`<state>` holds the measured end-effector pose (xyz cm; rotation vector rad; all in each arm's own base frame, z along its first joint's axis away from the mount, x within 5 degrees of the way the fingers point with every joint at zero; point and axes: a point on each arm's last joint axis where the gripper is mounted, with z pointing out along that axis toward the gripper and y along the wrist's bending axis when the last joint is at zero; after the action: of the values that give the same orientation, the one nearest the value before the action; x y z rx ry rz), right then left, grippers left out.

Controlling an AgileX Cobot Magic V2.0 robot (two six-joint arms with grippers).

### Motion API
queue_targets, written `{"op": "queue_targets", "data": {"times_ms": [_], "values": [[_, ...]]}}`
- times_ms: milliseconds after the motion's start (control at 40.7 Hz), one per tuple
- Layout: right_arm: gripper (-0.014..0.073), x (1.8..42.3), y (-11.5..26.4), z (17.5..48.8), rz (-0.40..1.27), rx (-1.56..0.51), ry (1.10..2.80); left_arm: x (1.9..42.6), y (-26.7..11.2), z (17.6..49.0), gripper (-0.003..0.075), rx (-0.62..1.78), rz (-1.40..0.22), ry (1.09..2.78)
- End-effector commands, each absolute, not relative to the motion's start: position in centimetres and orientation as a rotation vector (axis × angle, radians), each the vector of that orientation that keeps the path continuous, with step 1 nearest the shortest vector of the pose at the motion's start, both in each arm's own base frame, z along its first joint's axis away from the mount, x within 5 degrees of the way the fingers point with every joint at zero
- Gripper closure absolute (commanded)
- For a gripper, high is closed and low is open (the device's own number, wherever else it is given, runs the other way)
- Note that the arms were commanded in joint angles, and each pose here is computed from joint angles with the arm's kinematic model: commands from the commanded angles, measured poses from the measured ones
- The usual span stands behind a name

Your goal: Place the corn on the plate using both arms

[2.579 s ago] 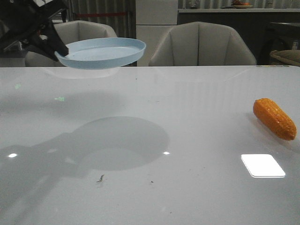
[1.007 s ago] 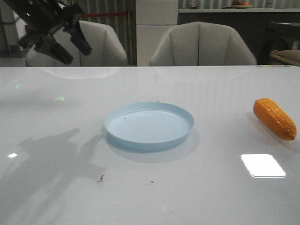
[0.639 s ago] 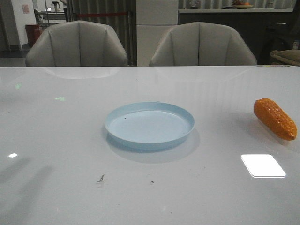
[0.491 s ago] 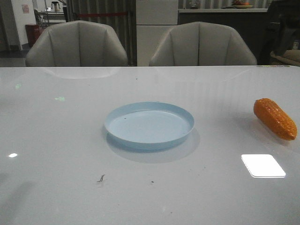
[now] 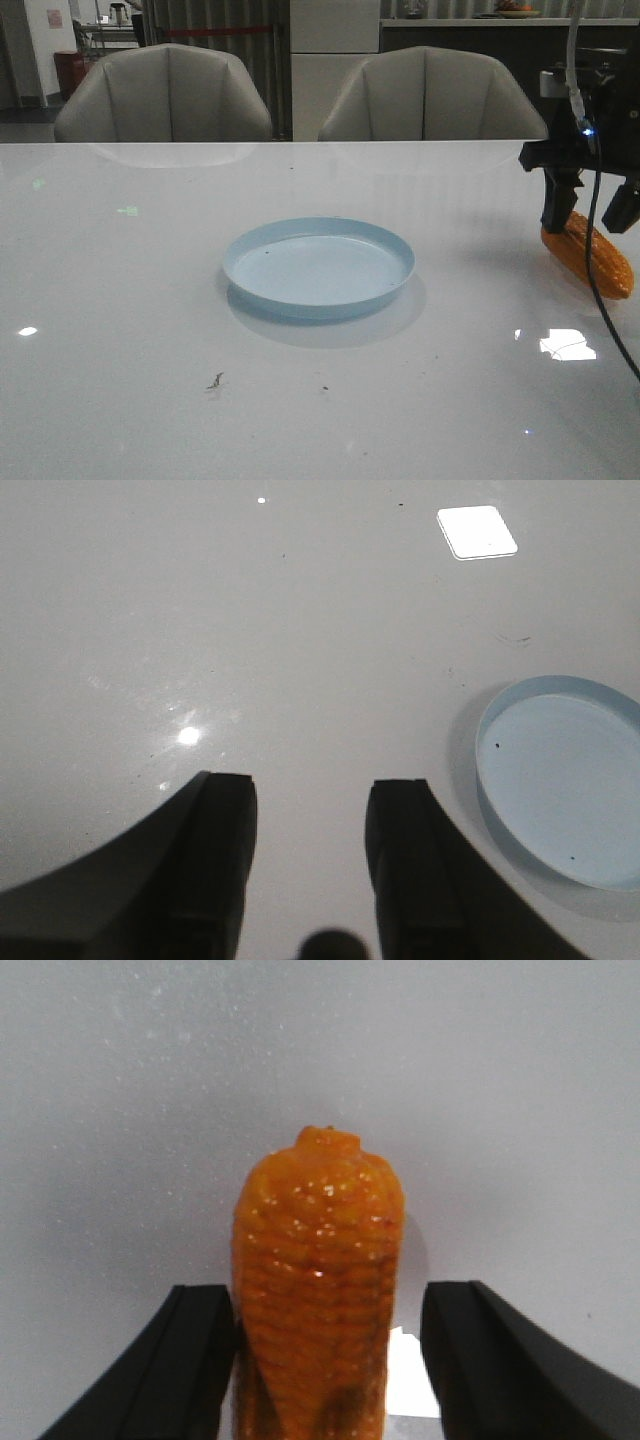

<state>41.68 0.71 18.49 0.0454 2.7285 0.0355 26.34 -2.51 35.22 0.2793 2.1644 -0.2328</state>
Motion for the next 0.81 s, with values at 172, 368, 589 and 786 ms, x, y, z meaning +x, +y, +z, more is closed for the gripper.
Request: {"op": "queue_targets", "data": {"times_ms": [172,368,589,786], "values": [[0.0189,42.4,0.5,19.9,0.03,0.048,2.666,24.6,-2.4,38.6,0.0377,0.245,-0.216,2.007],[0.0314,43.1,1.8,21.4,0.029,-0.055,2.629,24.3,-2.5,39.0,0.0377,0.233,-0.236,1.992],[0.0314,44.0,8.2,25.8,0.021,-0.452,2.499,24.3,-2.6,39.1,0.0377,0.212,-0.272,1.986],[0.0314,42.7,15.7,27.5,0.091,-0.649,2.383,24.3,-2.6,39.1,0.0377,0.212,-0.271,1.986]]}}
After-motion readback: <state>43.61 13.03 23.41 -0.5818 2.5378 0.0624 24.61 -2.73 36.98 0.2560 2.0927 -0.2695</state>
